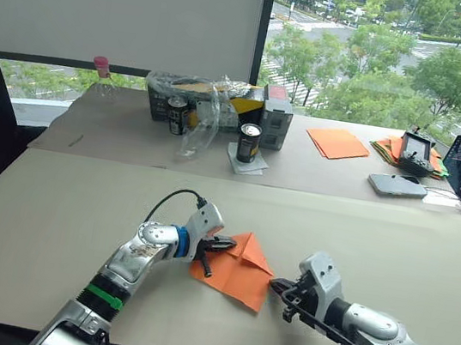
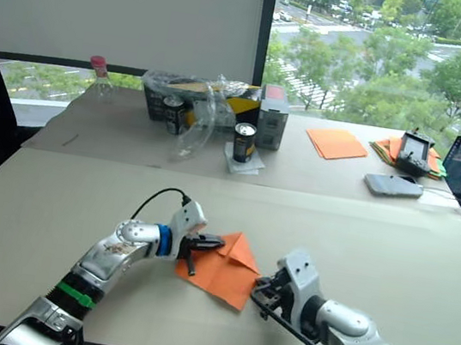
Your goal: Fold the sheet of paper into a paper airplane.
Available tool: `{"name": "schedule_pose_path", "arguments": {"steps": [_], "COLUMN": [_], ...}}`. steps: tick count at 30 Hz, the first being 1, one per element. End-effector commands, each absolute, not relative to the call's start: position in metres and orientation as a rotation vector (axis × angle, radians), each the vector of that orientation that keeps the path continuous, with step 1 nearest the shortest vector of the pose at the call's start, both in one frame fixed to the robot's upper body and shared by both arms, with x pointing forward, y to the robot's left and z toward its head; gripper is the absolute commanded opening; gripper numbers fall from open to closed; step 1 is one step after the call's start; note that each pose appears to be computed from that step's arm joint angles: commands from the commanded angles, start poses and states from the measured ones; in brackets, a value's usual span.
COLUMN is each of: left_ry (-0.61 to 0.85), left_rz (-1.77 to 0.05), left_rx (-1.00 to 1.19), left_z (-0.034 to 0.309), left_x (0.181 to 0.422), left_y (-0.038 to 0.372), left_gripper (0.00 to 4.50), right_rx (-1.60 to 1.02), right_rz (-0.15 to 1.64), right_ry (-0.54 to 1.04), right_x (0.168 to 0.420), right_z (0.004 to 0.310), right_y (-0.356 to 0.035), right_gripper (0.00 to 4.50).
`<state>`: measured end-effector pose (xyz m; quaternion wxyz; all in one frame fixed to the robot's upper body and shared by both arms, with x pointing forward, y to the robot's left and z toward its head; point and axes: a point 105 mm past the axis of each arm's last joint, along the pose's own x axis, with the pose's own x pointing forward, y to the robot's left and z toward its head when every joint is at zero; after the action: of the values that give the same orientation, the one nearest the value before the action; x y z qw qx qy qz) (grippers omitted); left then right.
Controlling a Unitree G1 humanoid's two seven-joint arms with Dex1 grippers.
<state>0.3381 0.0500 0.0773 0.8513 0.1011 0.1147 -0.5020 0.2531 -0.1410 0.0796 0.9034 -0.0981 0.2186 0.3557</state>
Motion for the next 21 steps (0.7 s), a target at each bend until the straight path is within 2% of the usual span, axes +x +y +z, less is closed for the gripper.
{"name": "schedule_pose_path", "arguments": {"steps": [1,6,12,21], "left_ry": [0.150,0.163,0.231,0.272], "left_rz": [-1.095,-1.174,-1.169,-1.145], "left_rx": [0.206,0.234,0.299,0.349], "left_z": [0.098,0.093,0.077,0.064], "left_x": [0.340,0.330,0.333,0.334], "left_y": [0.039,0.024,0.030,0.042], "left_gripper": [0.02,0.02,0.02,0.02], "right_rx": [-0.242,-0.328,-0.507,-0.474], "right_rz": [0.708,0.689,0.806,0.891], "right_ry": [0.426,0.427,0.385,0.299], "right_x": [0.256,0.261,0.261,0.271], "right_z": [0.086,0.083,0.078,0.087], "right_y": [-0.150,-0.159,-0.146,-0.123], "right_gripper": [0.00,0.00,0.00,0.00]}}
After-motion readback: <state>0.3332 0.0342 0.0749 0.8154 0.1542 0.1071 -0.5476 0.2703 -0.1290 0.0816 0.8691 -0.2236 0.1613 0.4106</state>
